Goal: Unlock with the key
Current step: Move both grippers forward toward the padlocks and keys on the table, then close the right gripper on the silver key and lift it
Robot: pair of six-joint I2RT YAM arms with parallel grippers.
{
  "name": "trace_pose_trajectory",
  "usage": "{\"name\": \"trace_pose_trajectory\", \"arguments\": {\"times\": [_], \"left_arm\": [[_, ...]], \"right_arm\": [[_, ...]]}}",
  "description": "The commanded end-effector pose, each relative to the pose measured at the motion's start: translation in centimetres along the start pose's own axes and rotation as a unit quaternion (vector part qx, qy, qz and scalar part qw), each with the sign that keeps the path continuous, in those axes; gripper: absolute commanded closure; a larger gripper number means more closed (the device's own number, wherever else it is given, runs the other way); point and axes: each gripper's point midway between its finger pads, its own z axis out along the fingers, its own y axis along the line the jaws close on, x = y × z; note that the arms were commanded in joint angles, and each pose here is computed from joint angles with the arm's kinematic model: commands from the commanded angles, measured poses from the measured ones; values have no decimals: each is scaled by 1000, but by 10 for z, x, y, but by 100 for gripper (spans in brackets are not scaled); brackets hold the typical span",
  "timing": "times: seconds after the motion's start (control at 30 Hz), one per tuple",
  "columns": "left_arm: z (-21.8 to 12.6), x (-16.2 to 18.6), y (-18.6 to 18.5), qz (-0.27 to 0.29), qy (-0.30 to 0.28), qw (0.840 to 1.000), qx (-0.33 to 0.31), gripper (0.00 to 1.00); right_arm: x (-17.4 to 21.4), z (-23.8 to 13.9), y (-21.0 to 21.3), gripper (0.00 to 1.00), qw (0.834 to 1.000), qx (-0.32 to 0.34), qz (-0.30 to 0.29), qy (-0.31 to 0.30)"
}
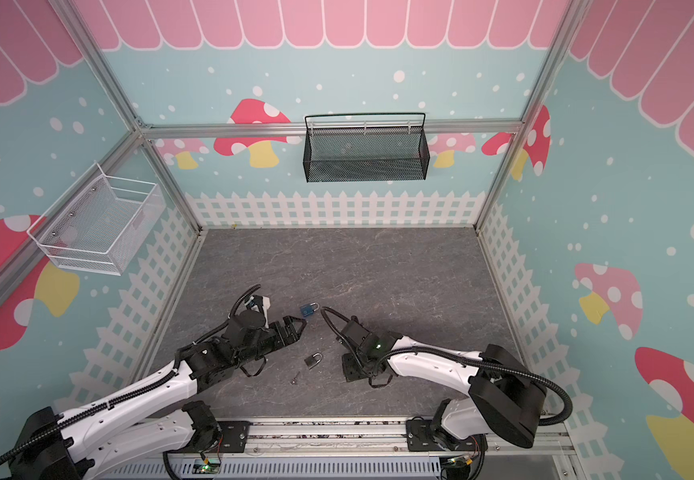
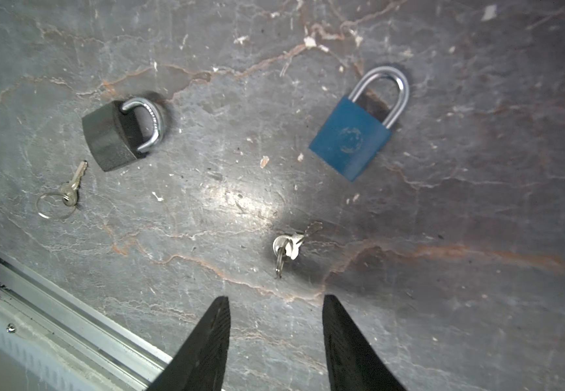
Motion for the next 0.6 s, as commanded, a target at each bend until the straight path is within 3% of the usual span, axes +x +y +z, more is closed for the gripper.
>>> {"name": "trace_pose_trajectory", "arguments": {"times": [0.0, 0.57], "left_arm": [[-3, 4, 9, -9, 2, 1000, -15, 0], [0, 6, 13, -7, 9, 1000, -28, 0]], "right_arm": [[-8, 0, 2, 56, 1000, 16, -12, -13], [-12, 13, 0, 76, 998, 41, -39, -5]]}}
